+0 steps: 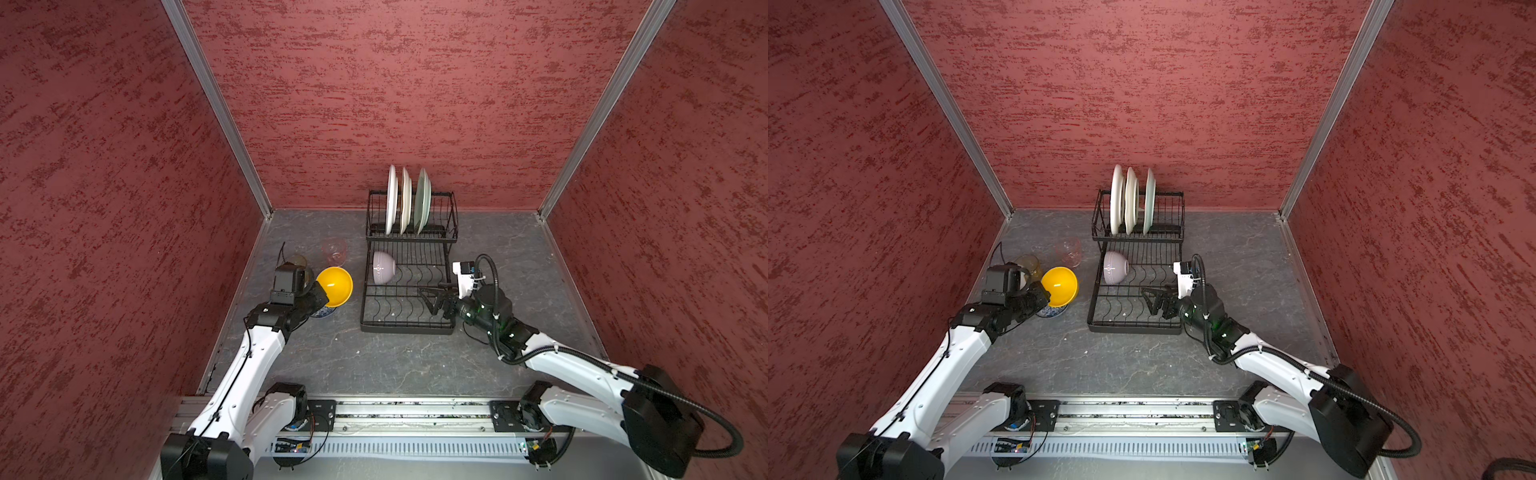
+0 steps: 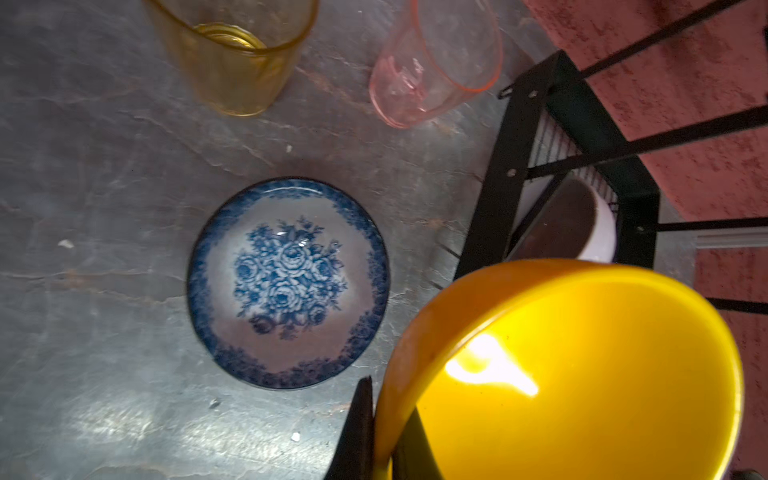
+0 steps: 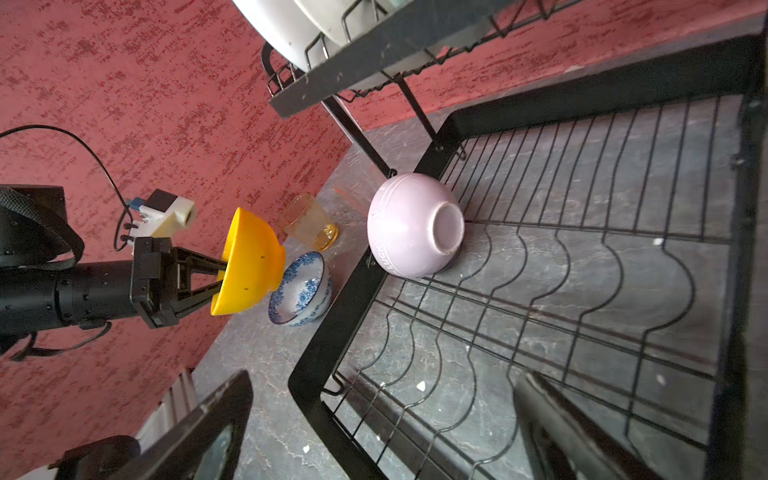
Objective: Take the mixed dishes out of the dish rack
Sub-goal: 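Lower the yellow bowl into the floral bowl with the left gripper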
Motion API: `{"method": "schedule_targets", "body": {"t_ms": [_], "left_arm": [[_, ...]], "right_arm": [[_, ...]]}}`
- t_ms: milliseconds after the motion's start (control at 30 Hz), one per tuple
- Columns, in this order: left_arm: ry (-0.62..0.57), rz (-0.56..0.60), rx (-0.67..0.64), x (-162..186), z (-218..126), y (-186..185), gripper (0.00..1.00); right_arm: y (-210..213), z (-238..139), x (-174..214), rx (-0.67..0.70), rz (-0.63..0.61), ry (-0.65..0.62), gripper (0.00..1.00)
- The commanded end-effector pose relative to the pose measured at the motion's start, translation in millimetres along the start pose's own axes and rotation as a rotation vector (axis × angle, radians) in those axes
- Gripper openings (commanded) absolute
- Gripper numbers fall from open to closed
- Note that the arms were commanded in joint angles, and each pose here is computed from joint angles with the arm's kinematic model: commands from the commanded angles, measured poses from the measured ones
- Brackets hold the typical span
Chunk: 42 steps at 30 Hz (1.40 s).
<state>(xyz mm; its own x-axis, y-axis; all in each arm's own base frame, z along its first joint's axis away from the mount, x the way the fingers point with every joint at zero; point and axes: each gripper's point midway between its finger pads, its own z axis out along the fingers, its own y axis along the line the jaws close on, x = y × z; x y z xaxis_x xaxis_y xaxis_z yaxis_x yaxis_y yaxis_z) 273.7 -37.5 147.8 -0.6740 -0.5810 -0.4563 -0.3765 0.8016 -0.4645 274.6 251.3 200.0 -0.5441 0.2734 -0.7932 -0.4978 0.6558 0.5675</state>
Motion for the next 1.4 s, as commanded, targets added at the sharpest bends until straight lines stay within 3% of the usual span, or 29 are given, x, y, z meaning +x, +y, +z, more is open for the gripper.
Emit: {"method": "schedule_targets", "body": {"t_ms": [0, 533, 933, 1000, 1100, 1167, 1267, 1367], "left_arm": [[-0.012, 0.006, -0.090, -2.0, -1.3, 22.9, 0.00], [0.066, -0.054, -0.174, -2.7, 33.9, 55.1, 0.00], [0.077, -0.022, -0.255, -3.2, 38.0, 70.1, 0.02], [0.078, -0.021, -0.262, -1.9, 38.3, 72.2, 0.29], [0.079, -0.019, -0.262, -0.6, 39.4, 73.3, 0.36], [0.075, -0.021, -0.274, -2.0, 39.0, 75.4, 0.56], [0.075, -0.019, -0.269, -2.2, 38.6, 74.6, 0.58], [0.066, -0.026, -0.245, -3.7, 36.4, 69.4, 0.70]], "right_arm": [[-9.1, -7.0, -7.9, 0.078, -0.069, -0.028, 0.99], [-16.5, -17.3, -4.9, 0.112, -0.101, -0.029, 0.99], [-20.5, -15.6, 0.0, 0.123, -0.095, -0.017, 0.99], [-20.1, -14.6, 0.3, 0.121, -0.096, -0.013, 0.99], [-19.3, -13.2, 0.0, 0.119, -0.095, -0.010, 0.99], [-18.4, -12.1, -0.4, 0.116, -0.093, -0.007, 0.99], [-17.4, -10.5, -0.3, 0.112, -0.090, -0.002, 0.99], [-18.1, -8.7, 0.8, 0.113, -0.082, 0.003, 0.99]]}}
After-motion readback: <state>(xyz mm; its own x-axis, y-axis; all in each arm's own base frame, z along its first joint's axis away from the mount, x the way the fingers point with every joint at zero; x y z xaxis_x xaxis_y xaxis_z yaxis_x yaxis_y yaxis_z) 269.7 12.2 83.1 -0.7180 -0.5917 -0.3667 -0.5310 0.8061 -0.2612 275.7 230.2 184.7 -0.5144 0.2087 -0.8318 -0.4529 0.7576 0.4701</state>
